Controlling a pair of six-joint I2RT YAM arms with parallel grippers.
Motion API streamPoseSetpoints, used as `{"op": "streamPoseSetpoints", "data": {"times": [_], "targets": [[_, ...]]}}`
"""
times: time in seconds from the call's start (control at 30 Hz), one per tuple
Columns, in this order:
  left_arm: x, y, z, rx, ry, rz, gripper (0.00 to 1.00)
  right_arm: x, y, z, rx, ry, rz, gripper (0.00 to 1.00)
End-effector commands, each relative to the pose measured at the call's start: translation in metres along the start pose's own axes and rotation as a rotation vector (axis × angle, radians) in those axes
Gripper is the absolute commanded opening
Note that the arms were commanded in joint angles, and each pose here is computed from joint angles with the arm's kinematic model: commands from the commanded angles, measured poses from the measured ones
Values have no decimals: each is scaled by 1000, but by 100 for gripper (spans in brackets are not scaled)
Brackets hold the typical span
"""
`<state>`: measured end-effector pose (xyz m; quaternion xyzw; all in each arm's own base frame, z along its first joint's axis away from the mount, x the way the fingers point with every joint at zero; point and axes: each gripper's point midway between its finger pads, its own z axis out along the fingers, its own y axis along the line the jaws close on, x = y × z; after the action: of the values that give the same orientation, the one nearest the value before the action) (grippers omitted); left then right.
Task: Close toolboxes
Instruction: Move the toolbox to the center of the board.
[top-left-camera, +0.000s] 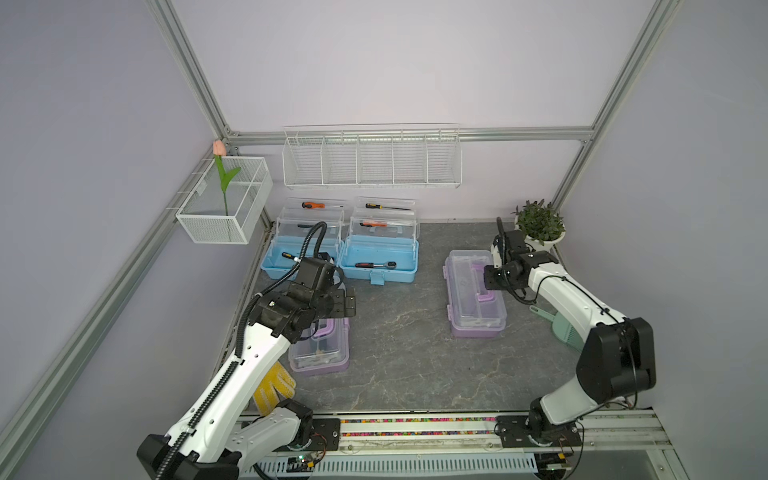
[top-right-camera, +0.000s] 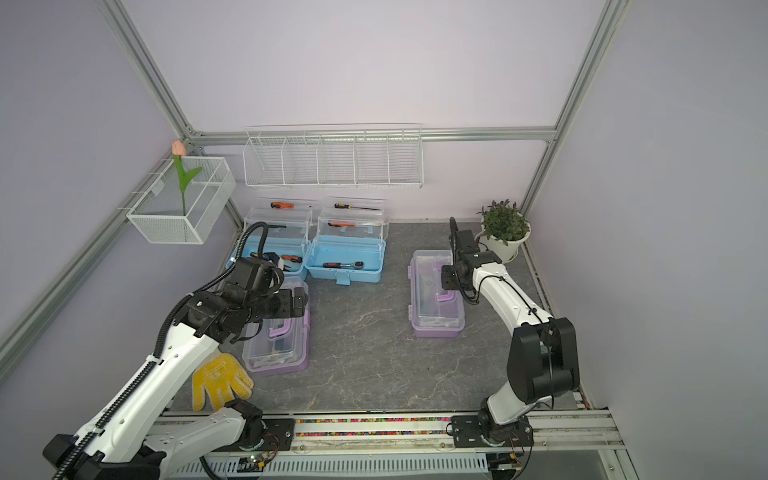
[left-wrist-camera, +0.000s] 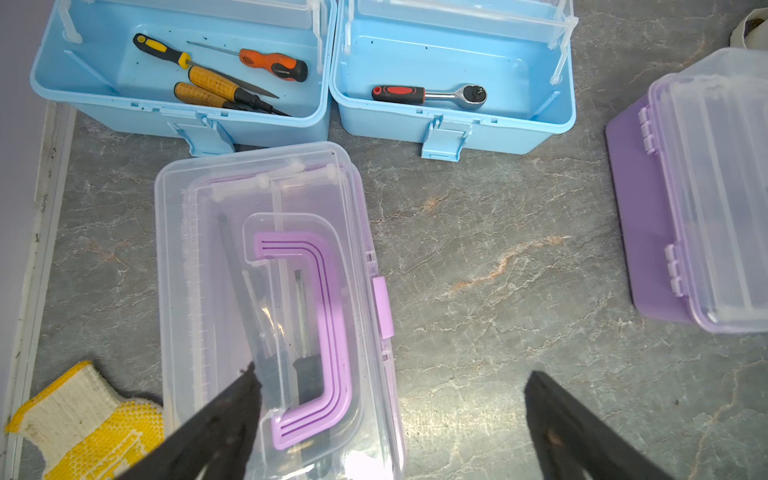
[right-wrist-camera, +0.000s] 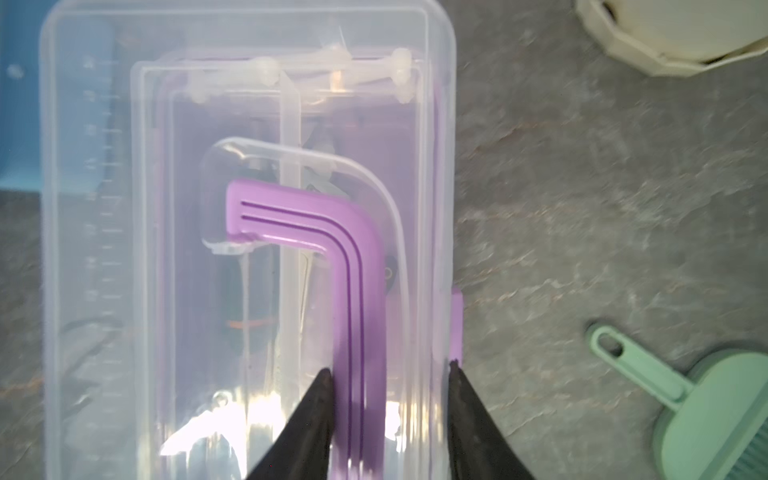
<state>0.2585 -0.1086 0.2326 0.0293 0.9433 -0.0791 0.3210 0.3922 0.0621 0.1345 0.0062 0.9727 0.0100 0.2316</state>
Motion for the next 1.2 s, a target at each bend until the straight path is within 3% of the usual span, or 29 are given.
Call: {"op": "streamPoseSetpoints", "data": {"times": [0.0,0.23,0.43,0.57,0.67,0.73,0.8,0.97,1.17], "targets": [[13,7,-1,-2,35,-41,100,-34,-36,30,80,-24,-58,32],[25,19,-7,-32,60,-86,100,-94,-67,78,91,-61,-85,31],[29,23,-11,-46,70,-113,100,-129,-69,116,46,-95,-55,31],[33,27,-9,-64,81,-130,100,-142,-74,119,68,-88,-24,33],[31,33,-8,-77,82,-158,100,-152,-62,98,2,-120,-22,49],[25,43,-7,-90,65,-184,100,-153,-53,75,-28,-118,-24,77],[20,58,-6,-133,59,-219,100,-154,-49,48,-29,-135,-30,97],[17,85,5,-236,77,-268,100,-137,-33,-26,-39,-217,-35,95],[18,96,16,-262,116,-293,100,-58,-1,-65,-130,-155,29,96]]}}
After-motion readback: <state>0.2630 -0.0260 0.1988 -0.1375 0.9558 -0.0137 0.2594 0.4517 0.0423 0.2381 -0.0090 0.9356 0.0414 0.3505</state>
